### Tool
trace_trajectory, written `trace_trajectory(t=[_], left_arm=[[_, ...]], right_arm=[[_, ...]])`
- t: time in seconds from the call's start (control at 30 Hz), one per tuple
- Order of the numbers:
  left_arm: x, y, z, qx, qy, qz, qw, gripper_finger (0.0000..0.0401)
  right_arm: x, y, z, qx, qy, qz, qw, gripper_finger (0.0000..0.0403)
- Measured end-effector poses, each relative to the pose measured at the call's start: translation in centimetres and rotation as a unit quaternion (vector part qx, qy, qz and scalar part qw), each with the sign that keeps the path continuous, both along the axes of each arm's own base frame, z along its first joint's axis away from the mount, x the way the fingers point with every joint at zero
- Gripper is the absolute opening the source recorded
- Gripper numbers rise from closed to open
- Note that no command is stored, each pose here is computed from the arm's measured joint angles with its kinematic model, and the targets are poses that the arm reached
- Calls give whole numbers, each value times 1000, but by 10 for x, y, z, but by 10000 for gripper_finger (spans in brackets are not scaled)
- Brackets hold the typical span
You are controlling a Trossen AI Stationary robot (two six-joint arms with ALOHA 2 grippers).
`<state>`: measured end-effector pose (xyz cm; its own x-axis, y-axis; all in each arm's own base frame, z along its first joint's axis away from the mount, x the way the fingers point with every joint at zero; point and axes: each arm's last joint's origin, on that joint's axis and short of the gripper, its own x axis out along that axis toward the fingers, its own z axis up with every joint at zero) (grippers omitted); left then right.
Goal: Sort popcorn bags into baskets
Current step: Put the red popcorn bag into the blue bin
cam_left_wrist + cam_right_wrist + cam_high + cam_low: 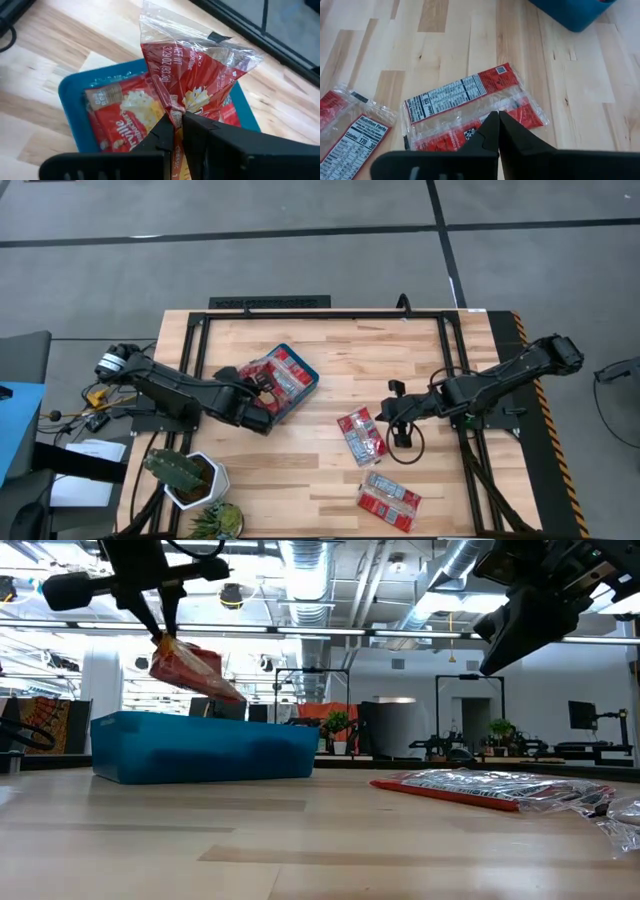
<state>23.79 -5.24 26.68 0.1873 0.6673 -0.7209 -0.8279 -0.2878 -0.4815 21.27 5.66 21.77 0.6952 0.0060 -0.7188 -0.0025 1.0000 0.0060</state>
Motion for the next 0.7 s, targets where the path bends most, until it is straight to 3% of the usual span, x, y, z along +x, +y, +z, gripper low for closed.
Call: trace_trajectory(t=[0.17, 0.43, 0.7], left_arm=[[-3, 5, -12, -3, 7, 9, 1000, 8], [-4, 7, -50, -33, -67, 13, 997, 9], [-8, 12, -55, -48, -59, 21, 997, 9]], right_arm=[[0, 0, 0, 1, 2, -1, 1000, 30], [-1, 0, -1, 0, 6, 0, 1000, 37], [-2, -1, -2, -4, 14, 2, 1000, 25]])
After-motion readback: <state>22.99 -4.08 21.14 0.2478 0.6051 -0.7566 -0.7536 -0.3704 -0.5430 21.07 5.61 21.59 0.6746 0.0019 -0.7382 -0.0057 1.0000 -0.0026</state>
